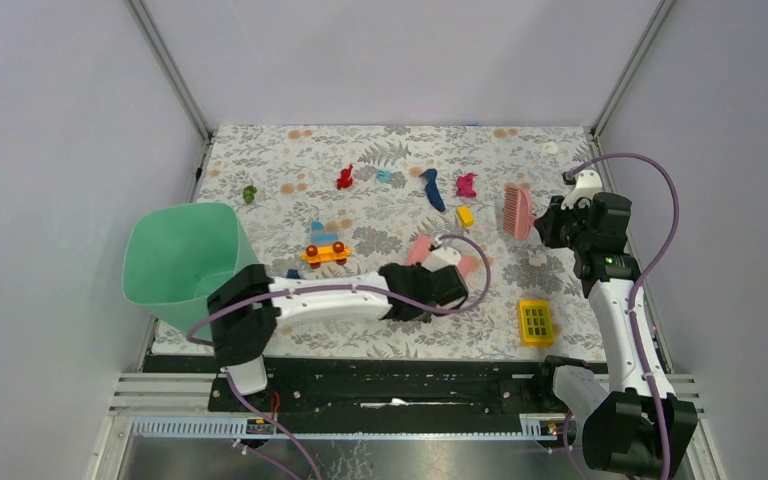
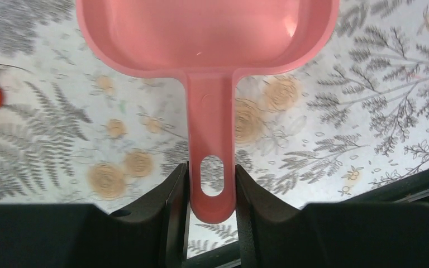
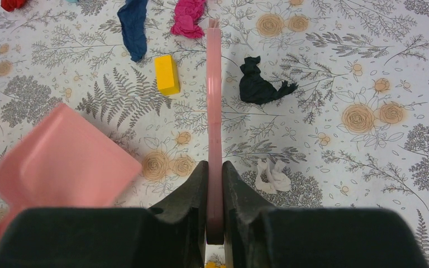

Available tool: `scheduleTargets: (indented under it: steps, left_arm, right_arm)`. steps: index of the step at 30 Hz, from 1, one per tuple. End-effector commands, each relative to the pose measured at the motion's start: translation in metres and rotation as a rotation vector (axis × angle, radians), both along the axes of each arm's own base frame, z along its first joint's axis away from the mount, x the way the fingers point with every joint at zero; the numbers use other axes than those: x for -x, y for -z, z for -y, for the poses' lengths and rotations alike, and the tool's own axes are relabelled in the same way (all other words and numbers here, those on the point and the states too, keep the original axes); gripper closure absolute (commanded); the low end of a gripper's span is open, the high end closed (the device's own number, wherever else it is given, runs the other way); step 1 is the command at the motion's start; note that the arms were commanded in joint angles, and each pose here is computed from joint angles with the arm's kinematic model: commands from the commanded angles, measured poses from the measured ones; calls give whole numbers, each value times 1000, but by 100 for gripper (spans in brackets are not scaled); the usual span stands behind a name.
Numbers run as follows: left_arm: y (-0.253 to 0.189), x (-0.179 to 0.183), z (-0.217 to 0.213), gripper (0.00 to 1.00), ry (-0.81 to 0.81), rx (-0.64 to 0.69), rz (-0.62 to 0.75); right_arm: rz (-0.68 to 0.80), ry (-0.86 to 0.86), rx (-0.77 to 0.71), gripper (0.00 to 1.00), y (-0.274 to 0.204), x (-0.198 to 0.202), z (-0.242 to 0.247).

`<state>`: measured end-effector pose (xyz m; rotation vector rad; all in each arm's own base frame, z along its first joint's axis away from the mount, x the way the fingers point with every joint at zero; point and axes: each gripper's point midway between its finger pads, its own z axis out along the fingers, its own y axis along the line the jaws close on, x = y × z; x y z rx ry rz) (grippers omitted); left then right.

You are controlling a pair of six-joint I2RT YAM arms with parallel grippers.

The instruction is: Sweep away the paper scraps from the table

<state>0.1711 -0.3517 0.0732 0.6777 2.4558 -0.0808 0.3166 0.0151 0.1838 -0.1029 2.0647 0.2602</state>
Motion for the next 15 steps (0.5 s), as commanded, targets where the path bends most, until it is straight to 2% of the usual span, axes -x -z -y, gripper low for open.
scheduleTargets:
  steps: [1, 8, 11, 15]
  left_arm:
    - [-43, -28, -25, 100, -29, 63, 65]
    - [-76, -62, -54, 100, -53, 154, 124]
    - [-81, -68, -69, 100, -50, 167, 159]
    - [-76, -61, -82, 100, -9, 180, 187]
  right_arm:
    - [37, -18, 2, 100, -9, -2, -2]
    - [32, -27, 68, 100, -22, -4, 5]
    - [-35, -36, 114, 100, -33, 4, 10]
    - [-168, 20, 284, 100, -41, 15, 42]
